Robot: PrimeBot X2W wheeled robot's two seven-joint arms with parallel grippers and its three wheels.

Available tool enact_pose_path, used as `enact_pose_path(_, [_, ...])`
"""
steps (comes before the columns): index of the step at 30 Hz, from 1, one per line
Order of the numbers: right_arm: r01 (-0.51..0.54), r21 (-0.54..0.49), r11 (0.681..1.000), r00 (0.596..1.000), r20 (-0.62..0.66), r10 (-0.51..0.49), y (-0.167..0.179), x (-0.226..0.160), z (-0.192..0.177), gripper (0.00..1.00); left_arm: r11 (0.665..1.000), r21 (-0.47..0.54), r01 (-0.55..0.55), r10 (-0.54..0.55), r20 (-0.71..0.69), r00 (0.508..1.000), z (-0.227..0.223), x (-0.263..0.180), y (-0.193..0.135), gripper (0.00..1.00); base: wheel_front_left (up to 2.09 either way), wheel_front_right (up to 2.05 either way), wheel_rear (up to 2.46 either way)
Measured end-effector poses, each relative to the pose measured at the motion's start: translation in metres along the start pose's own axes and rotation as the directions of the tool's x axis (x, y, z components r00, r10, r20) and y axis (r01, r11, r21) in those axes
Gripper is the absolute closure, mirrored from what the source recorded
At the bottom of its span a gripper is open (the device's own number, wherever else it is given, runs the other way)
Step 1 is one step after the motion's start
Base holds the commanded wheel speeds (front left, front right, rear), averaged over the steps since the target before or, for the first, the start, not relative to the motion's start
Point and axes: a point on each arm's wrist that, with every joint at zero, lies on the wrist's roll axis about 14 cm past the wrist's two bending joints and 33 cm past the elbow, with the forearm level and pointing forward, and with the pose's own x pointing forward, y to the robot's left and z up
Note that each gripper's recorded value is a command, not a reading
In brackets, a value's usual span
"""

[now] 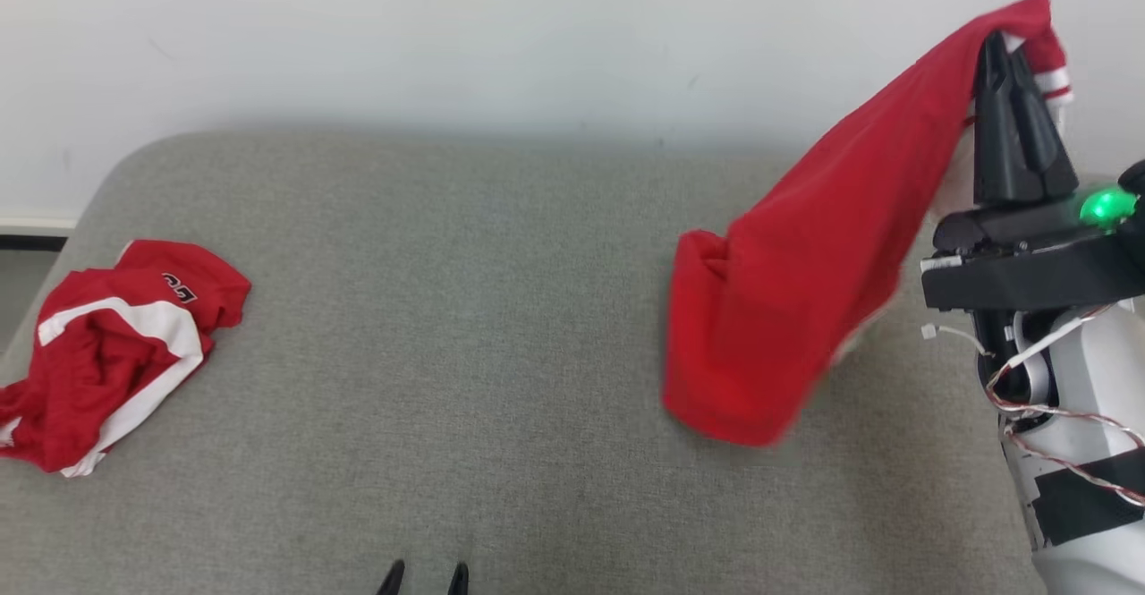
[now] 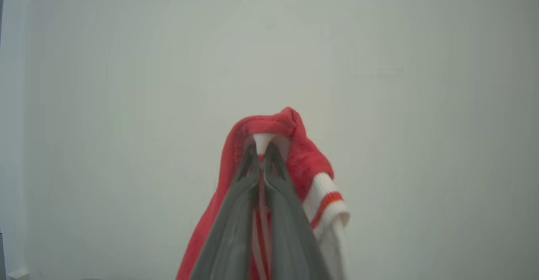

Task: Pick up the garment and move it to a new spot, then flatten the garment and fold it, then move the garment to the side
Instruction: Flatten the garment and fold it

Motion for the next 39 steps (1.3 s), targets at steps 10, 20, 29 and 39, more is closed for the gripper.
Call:
enact_pose_path(10, [-0.071,-0.005,0.997,0.982,0.177,0.071,0.026,0.028,0.064,1.00,0.999,-0.004,-0.038,0.038,0.010,0.999,-0.002,-0.018,0.008,0.00,0.00,0.00,0.00])
enact_pose_path(20, [-0.019,-0.024,1.000,0.991,-0.133,0.016,0.006,0.013,-0.046,1.00,0.998,-0.018,-0.061,0.061,-0.007,0.998,-0.006,-0.017,0.014,0.00,0.00,0.00,0.00])
enact_pose_path(29, [0.087,-0.059,0.994,0.852,-0.513,-0.105,-0.034,-0.052,-0.171,0.00,0.997,-0.028,-0.074,0.073,-0.033,0.997,-0.010,-0.007,0.019,0.00,0.00,0.00,0.00])
enact_pose_path(39, [0.160,-0.027,0.987,0.831,-0.535,-0.150,-0.035,-0.102,-0.170,0.00,0.999,-0.024,-0.048,0.048,0.000,0.999,0.000,-0.002,0.013,0.00,0.00,0.00,0.00])
